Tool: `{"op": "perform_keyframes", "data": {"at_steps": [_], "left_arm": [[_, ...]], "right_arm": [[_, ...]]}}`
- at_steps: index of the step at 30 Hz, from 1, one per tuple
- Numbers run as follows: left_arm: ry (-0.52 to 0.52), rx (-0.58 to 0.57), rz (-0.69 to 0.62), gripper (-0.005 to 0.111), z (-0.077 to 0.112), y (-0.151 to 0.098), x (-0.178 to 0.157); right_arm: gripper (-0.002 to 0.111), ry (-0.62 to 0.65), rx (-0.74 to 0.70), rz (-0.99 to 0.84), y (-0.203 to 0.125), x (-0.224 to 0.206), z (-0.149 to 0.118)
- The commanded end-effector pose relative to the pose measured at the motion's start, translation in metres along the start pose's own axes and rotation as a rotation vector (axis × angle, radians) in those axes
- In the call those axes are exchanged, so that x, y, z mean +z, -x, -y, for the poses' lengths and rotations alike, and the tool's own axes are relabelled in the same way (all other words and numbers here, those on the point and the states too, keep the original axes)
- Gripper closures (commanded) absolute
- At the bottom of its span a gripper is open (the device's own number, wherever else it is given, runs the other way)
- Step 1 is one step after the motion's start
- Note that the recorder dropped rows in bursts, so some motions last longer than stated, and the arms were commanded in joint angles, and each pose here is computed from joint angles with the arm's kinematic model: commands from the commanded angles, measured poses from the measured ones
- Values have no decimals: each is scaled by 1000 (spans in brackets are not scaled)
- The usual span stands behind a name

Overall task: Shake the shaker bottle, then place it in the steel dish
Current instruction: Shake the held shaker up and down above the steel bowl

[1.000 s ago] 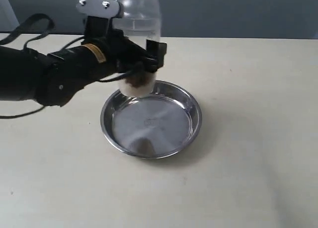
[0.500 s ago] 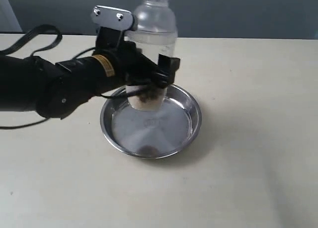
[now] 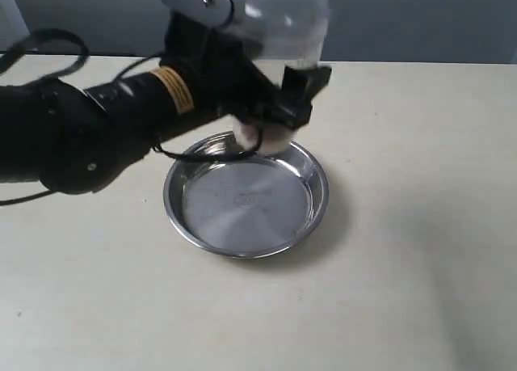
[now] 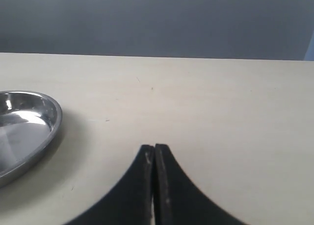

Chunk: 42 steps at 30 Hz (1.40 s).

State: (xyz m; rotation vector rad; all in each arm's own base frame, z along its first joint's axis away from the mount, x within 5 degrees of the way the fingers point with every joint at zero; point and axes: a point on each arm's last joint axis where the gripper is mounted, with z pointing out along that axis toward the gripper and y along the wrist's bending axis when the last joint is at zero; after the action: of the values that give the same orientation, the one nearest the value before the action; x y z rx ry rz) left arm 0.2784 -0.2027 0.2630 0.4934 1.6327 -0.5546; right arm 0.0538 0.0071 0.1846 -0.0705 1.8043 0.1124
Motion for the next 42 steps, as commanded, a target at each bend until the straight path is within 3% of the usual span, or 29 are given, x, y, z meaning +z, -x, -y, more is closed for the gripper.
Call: {"op": "perform_keyframes", "data": {"at_steps": [1,3,5,7,8,9,10,12,14,15,17,18,19,20,21,23,24,25,26,28,29,30,31,33,35,37,39,41,42], "left_arm": [[13,28,131,106,1,33,-13],[83,-60,-104,106,-10,-23,-6],[50,-64,-60,106,-5,-36,-8],[-78,52,225,106,14,6,-19],[-90,82,318,106,19,31,-26],[-50,80,307,106,18,47,-30],[0,56,224,106,13,49,-29],[89,14,-55,106,-1,4,-23],[105,-24,-116,106,-4,-30,-20],[68,5,-20,106,1,-22,-21],[-18,103,275,107,14,27,-31],[-28,116,356,107,17,55,-39],[-13,97,334,107,17,73,-43],[10,58,257,107,14,75,-43],[43,33,117,106,8,57,-38],[78,1,-121,106,-3,-2,-27],[87,-44,-157,106,-4,-22,-25],[75,-65,-112,106,-2,-25,-26],[38,-41,-30,106,3,-16,-28],[-47,67,259,106,16,38,-40],[-48,100,321,106,18,61,-46],[-5,75,273,106,14,71,-49],[31,33,201,106,8,64,-47],[89,-3,-26,106,-5,6,-37],[99,-61,-67,106,-8,-29,-35],[8,-52,147,106,0,-12,-42],[-59,14,404,106,9,38,-55],[-18,36,379,106,7,63,-58],[33,-1,246,106,3,56,-56]], "right_arm": [[109,2,-5,15,1,0,0],[109,2,-5,15,1,0,0],[109,2,-5,15,1,0,0],[109,3,-3,15,1,0,0],[109,3,-3,15,1,0,0],[109,3,-3,15,1,0,0],[109,3,-3,15,1,0,0],[109,3,-3,15,1,0,0],[109,3,-3,15,1,0,0],[109,3,-3,15,1,0,0],[109,3,-3,15,1,0,0],[109,3,-3,15,1,0,0],[109,3,-3,15,1,0,0],[109,3,-3,15,1,0,0],[109,3,-3,15,1,0,0],[109,3,-3,15,1,0,0],[109,3,-3,15,1,0,0],[109,3,-3,15,1,0,0],[109,3,-3,15,1,0,0],[109,3,-3,15,1,0,0],[109,2,-4,15,1,0,0],[109,2,-4,15,1,0,0],[109,2,-4,15,1,0,0],[109,2,-4,15,1,0,0],[109,2,-4,15,1,0,0],[109,2,-4,15,1,0,0],[109,2,-4,15,1,0,0],[109,2,-4,15,1,0,0],[109,2,-4,15,1,0,0]]}}
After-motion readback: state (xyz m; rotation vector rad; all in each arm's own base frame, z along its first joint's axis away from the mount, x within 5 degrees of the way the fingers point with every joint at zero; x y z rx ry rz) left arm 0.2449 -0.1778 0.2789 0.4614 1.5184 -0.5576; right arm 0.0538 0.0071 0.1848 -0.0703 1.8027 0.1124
